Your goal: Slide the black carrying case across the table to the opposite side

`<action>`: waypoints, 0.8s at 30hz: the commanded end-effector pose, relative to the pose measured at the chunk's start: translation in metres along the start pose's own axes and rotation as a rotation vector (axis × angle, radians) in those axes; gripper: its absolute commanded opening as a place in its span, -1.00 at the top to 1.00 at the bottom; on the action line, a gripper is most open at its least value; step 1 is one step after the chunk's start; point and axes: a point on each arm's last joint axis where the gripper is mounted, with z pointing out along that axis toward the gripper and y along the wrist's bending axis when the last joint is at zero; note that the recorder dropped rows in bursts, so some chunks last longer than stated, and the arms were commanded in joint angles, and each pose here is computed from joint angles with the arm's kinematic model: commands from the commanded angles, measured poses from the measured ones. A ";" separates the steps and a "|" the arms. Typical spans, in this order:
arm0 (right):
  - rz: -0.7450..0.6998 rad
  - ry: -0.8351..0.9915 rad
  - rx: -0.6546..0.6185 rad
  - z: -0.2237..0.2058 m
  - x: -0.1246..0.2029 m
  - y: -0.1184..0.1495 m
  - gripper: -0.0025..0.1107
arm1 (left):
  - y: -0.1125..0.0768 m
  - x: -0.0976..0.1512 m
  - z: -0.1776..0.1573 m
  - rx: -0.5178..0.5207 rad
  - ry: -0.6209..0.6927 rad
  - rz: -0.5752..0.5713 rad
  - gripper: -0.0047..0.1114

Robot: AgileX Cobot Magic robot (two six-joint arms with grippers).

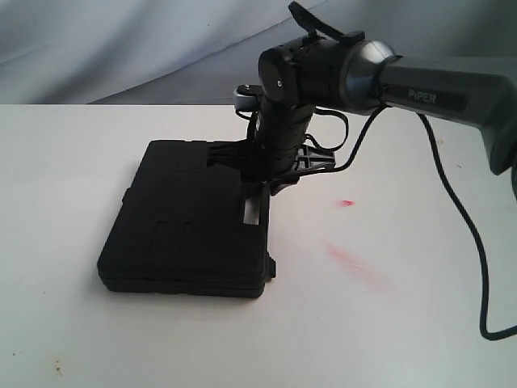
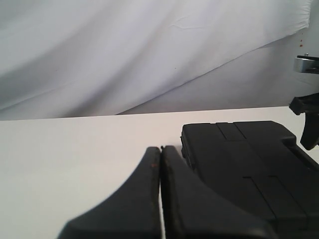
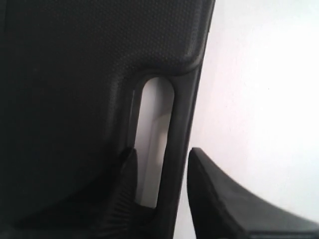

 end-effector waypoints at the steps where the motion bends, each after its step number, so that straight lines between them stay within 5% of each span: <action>1: -0.006 -0.003 0.012 0.012 -0.001 -0.001 0.39 | 0.000 0.000 0.000 -0.003 -0.010 -0.006 0.92; 15: -0.011 0.048 0.049 0.047 0.006 -0.004 0.43 | 0.000 0.000 0.000 -0.003 -0.010 -0.004 0.92; 24: -0.018 0.038 0.074 0.047 0.005 -0.007 0.96 | 0.000 0.000 0.000 -0.003 -0.010 -0.007 0.92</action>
